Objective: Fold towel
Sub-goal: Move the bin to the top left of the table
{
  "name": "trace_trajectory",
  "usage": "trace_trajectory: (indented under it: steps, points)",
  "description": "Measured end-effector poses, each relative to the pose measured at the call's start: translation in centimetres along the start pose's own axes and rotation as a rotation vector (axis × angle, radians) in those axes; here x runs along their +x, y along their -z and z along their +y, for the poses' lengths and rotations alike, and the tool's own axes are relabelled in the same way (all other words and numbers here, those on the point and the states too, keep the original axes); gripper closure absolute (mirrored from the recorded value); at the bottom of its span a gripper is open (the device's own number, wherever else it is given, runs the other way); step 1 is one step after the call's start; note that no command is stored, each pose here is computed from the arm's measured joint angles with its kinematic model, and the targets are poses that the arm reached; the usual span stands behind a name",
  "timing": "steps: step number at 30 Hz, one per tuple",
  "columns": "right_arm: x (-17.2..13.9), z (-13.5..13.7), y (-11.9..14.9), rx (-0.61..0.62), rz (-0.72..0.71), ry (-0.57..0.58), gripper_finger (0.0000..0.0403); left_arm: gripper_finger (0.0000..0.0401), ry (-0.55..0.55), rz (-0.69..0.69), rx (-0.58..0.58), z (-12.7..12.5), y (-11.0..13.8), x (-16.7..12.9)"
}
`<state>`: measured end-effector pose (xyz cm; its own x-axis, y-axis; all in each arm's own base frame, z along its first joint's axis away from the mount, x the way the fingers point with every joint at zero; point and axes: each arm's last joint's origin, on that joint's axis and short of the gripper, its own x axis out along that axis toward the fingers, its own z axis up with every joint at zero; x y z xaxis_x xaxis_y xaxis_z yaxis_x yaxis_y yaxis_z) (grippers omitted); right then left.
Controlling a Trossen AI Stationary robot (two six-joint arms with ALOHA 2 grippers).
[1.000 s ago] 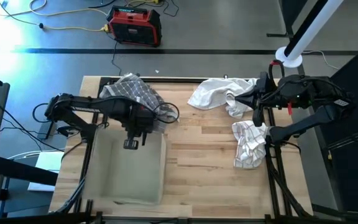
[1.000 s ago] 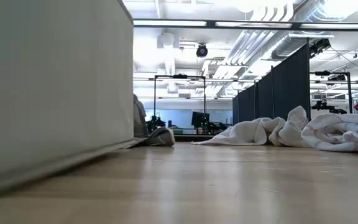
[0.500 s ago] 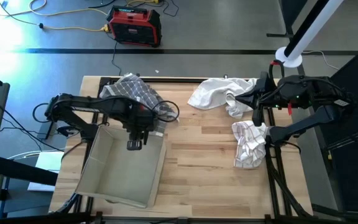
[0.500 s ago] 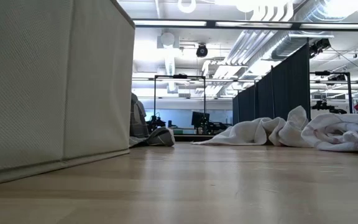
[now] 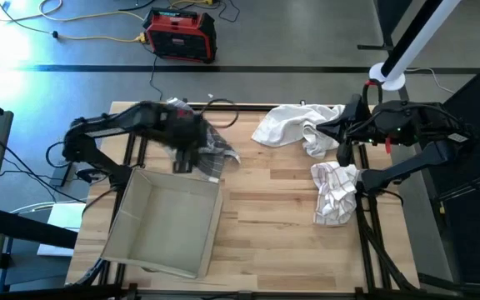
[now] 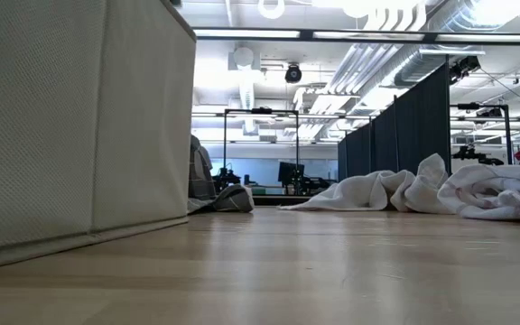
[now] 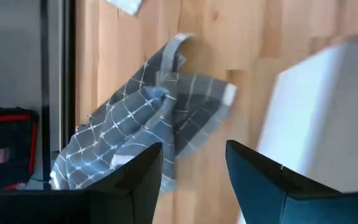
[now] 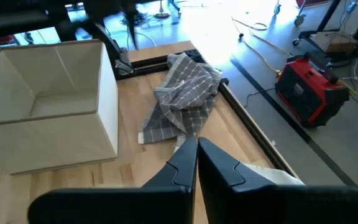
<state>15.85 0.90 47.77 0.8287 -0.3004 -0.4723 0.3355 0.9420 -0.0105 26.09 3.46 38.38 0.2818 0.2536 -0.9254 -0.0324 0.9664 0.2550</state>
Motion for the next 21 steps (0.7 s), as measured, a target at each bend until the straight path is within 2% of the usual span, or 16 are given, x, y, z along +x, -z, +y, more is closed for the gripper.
trace_trajectory:
  steps: [5,11,18,21]
  points:
    - [0.0,0.0,0.0,0.006,0.000,-0.001,0.0402,0.0227,0.065,-0.036,0.020,2.6,0.1,5.1]
    - [0.0,0.0,0.0,-0.013,-0.001,0.005,0.0402,0.0202,0.126,0.016,0.022,3.7,1.2,9.7]
    - [0.0,-0.1,0.0,-0.028,-0.009,0.047,0.0402,0.0181,0.108,-0.011,0.081,3.6,1.0,14.9]
    - [0.0,-0.1,0.0,-0.028,-0.009,0.047,0.0402,0.0182,0.047,0.054,0.096,3.7,1.0,17.6]
